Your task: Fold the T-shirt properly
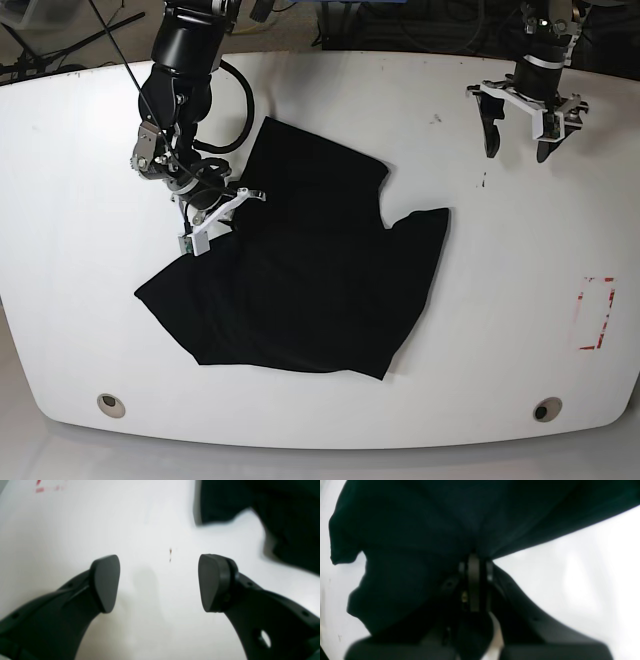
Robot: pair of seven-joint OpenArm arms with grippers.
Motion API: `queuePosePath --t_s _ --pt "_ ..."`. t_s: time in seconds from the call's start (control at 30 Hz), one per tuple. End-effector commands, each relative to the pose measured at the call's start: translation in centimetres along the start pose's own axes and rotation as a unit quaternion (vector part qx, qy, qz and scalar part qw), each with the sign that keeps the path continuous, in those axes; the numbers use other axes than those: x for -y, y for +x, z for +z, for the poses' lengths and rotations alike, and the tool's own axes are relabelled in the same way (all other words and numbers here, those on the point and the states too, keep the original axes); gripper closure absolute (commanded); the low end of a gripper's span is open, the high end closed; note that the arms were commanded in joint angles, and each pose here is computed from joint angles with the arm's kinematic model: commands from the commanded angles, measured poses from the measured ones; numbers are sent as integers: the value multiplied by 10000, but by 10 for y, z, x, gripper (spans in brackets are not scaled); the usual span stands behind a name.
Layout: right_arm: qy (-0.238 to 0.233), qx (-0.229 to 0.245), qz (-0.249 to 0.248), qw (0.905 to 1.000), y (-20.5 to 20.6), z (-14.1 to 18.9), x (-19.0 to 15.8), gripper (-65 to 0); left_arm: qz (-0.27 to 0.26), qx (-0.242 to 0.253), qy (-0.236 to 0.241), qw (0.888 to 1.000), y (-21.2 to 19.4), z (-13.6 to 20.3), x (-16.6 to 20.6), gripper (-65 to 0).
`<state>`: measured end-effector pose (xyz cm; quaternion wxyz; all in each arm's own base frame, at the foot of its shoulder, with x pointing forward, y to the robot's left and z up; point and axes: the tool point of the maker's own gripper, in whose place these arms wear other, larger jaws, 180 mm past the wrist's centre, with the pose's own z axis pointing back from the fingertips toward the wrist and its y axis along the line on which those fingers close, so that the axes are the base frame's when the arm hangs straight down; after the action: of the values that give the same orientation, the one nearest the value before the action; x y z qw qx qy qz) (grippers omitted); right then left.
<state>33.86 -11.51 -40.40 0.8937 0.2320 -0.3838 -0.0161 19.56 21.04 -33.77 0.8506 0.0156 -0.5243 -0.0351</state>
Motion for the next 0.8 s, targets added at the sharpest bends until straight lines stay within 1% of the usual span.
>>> queuePosePath --t_s 0.0,0.1,0.13,0.17,0.23,0.3,0.37,0.43,0.47,0.53,0.63,0.7,0.77 --pt "-15 254 279 9993 23 14 -5 0 -42 -64 -5 10000 -1 2 -1 -458" --pt "8 369 681 9970 36 29 -20 0 -35 -117 -8 9999 0 -1 0 -458" --pt "31 412 897 9951 43 35 -28 0 -36 -125 -5 9999 1 -3 -1 -458" --pt "30 482 1123 9925 50 42 -33 0 -36 -141 -3 9999 1 -4 -1 -460" --pt "132 692 1620 9843 67 55 -53 0 -29 -193 0 9998 1 -6 -1 -461" --pt "311 855 2170 9719 80 63 -79 0 -16 -165 -73 9998 5 -11 5 -461" --pt "425 990 2582 9601 93 69 -95 0 -9 -158 -127 9998 8 -15 9 -461" --pt "570 1194 3050 9431 115 73 -116 0 -12 -170 -218 9996 9 -20 15 -463" --pt "597 1240 3136 9395 120 73 -120 0 -10 -166 -239 9996 10 -21 16 -463" --pt "592 1499 3382 9272 147 77 -129 0 -17 -151 -357 9992 13 -25 25 -463" --pt "596 1855 3631 9111 181 84 -143 0 -8 -111 -459 9989 16 -27 32 -464" --pt "573 2073 3866 8968 204 90 -157 0 -8 -68 -478 9988 19 -29 34 -464" --pt "448 2198 4270 8760 222 94 -169 0 -1 -28 -572 9984 21 -31 41 -465"
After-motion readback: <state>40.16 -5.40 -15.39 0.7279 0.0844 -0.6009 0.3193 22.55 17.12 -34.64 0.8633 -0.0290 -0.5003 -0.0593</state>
